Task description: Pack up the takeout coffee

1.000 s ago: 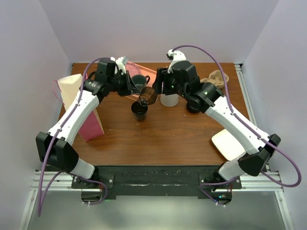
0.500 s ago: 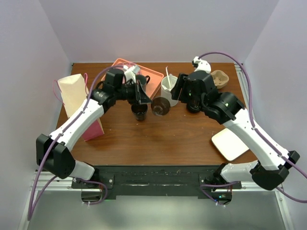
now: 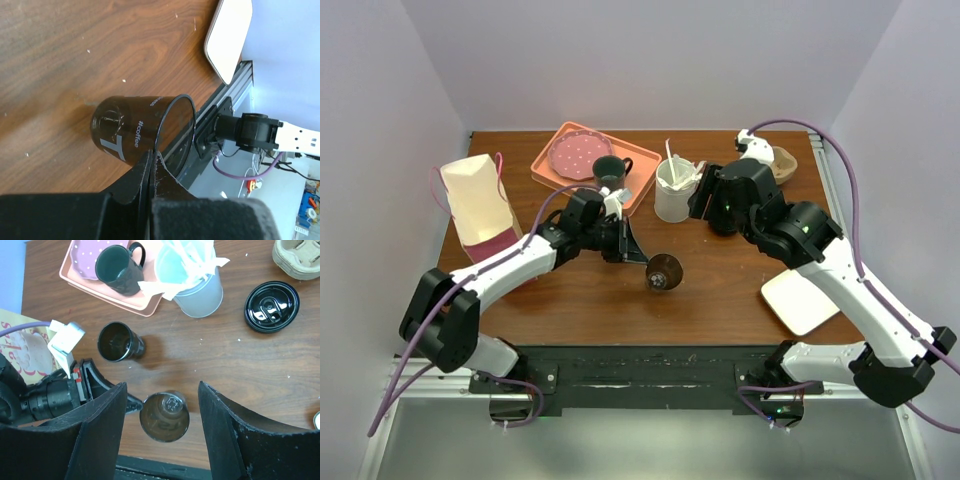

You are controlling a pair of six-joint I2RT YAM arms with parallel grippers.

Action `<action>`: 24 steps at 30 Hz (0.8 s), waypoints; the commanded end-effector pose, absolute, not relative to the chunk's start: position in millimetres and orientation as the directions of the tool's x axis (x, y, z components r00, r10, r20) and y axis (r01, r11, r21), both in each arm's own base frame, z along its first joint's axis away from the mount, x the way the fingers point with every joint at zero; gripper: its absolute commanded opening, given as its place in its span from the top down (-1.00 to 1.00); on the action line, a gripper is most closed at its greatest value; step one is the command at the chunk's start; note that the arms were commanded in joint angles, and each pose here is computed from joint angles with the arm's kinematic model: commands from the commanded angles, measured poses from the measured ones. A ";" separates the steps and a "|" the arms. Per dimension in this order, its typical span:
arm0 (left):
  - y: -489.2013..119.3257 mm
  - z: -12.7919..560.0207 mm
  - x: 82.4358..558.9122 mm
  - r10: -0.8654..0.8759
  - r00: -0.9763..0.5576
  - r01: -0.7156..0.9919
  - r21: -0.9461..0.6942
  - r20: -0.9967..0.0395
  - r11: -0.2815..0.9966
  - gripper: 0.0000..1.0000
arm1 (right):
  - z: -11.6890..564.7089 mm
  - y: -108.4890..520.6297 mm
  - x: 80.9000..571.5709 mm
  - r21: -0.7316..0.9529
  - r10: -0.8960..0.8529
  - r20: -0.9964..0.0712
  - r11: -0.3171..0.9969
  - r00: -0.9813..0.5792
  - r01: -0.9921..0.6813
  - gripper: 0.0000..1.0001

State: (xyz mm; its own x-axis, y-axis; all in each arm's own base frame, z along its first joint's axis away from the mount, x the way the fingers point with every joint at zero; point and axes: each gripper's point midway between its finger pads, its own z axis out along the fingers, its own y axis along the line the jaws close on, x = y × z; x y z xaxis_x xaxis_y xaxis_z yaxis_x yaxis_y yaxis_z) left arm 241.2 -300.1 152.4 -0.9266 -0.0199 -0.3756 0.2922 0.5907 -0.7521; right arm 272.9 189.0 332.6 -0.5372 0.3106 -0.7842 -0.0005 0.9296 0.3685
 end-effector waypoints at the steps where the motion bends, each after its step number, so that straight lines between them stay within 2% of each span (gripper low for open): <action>1: -310.4 148.3 245.3 -0.038 -0.918 0.313 -0.780 -0.394 0.542 1.00 | 334.8 181.0 269.1 0.379 0.335 -0.784 0.925 -0.522 0.025 -0.25; 11: -307.1 123.7 244.9 -0.007 -0.927 0.300 -0.752 -0.375 0.586 1.00 | 323.8 176.0 268.7 0.351 0.327 -0.778 0.934 -0.537 0.062 -0.25; 14: -304.7 125.3 246.0 0.009 -0.921 0.316 -0.731 -0.390 0.604 0.81 | 322.0 176.4 270.5 0.349 0.329 -0.778 0.935 -0.535 0.068 -0.26; 16: -299.9 125.6 244.8 0.020 -0.922 0.313 -0.711 -0.388 0.630 0.56 | 318.8 175.6 273.7 0.339 0.329 -0.783 0.937 -0.528 0.081 -0.25; 24: -274.7 190.1 268.0 0.018 -0.821 0.399 -0.551 -0.571 0.733 -0.23 | 298.4 148.9 294.1 0.201 0.272 -0.809 0.961 -0.521 0.190 -0.28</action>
